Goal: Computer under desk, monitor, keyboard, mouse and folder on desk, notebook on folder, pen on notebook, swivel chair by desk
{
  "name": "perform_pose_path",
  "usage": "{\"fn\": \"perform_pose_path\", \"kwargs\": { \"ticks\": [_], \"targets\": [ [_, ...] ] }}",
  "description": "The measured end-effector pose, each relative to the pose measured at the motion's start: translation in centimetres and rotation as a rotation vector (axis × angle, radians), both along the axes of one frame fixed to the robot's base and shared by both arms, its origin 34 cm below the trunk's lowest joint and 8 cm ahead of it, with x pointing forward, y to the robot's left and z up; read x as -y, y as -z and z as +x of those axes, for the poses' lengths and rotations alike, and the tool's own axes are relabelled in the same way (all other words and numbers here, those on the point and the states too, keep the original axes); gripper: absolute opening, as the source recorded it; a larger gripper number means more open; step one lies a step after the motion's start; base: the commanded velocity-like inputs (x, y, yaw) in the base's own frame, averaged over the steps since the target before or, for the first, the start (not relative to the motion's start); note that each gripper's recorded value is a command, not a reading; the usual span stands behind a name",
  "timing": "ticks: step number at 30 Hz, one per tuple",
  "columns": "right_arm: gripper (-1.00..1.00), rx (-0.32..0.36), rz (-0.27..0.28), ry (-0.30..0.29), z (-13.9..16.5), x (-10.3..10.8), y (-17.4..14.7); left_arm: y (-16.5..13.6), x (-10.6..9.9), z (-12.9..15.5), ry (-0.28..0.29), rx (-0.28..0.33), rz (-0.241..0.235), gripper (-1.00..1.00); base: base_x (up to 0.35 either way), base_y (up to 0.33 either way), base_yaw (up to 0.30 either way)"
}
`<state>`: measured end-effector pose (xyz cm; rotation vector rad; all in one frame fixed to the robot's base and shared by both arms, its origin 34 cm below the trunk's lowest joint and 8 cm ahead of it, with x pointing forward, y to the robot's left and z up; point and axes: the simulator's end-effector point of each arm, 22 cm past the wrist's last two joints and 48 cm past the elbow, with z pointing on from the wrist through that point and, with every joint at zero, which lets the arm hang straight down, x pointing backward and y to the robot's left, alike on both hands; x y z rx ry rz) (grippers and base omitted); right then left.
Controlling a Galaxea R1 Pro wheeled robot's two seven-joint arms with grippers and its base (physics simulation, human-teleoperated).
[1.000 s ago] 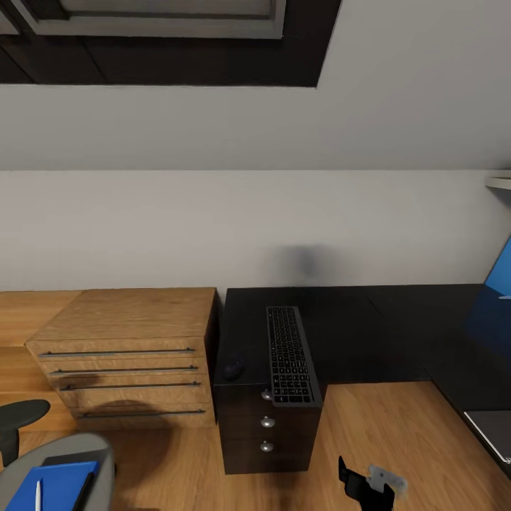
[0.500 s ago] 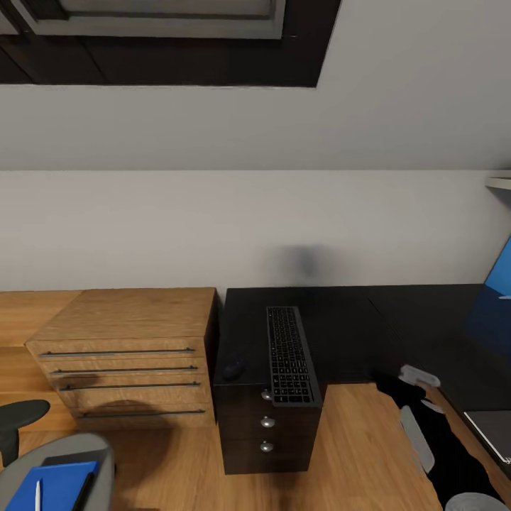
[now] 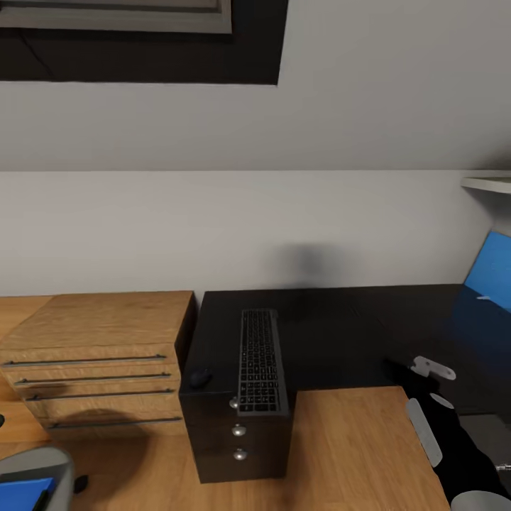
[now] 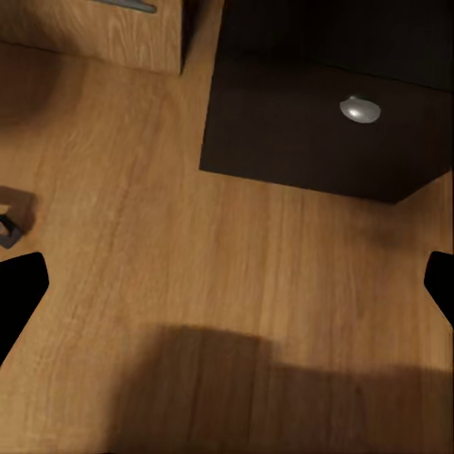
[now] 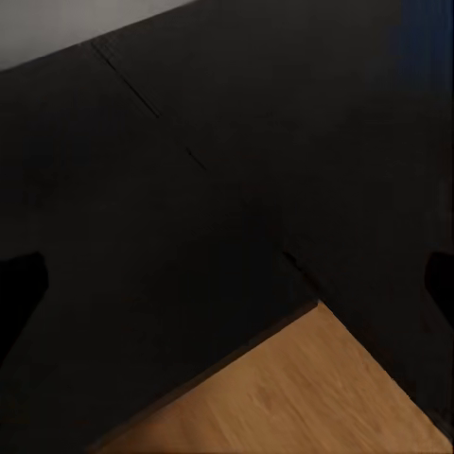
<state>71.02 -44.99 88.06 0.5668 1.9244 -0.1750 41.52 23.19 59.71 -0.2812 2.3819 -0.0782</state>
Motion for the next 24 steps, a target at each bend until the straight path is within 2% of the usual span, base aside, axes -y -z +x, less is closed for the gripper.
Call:
{"fn": "perform_pose_path", "kwargs": {
  "ticks": [6, 20, 24],
  "targets": [
    [1.0, 0.001, 0.0, 0.002, 0.0, 0.1, 0.0, 0.0, 0.0, 0.0, 0.005, 0.002, 0.008, 1.0, 0.004, -0.105, -0.247],
    [1.0, 0.004, 0.012, 0.033, -0.5, 1.3, 0.1, -0.4, 0.2, 0.6, 0.003, 0.016, 0.002, 1.0, 0.0, -0.007, -0.263],
    [1.0, 0.005, 0.014, 0.033, -0.5, 1.3, 0.1, -0.5, 0.3, 0.7, 0.001, 0.02, 0.0, 1.0, 0.0, 0.0, -0.116]
  ]
}}
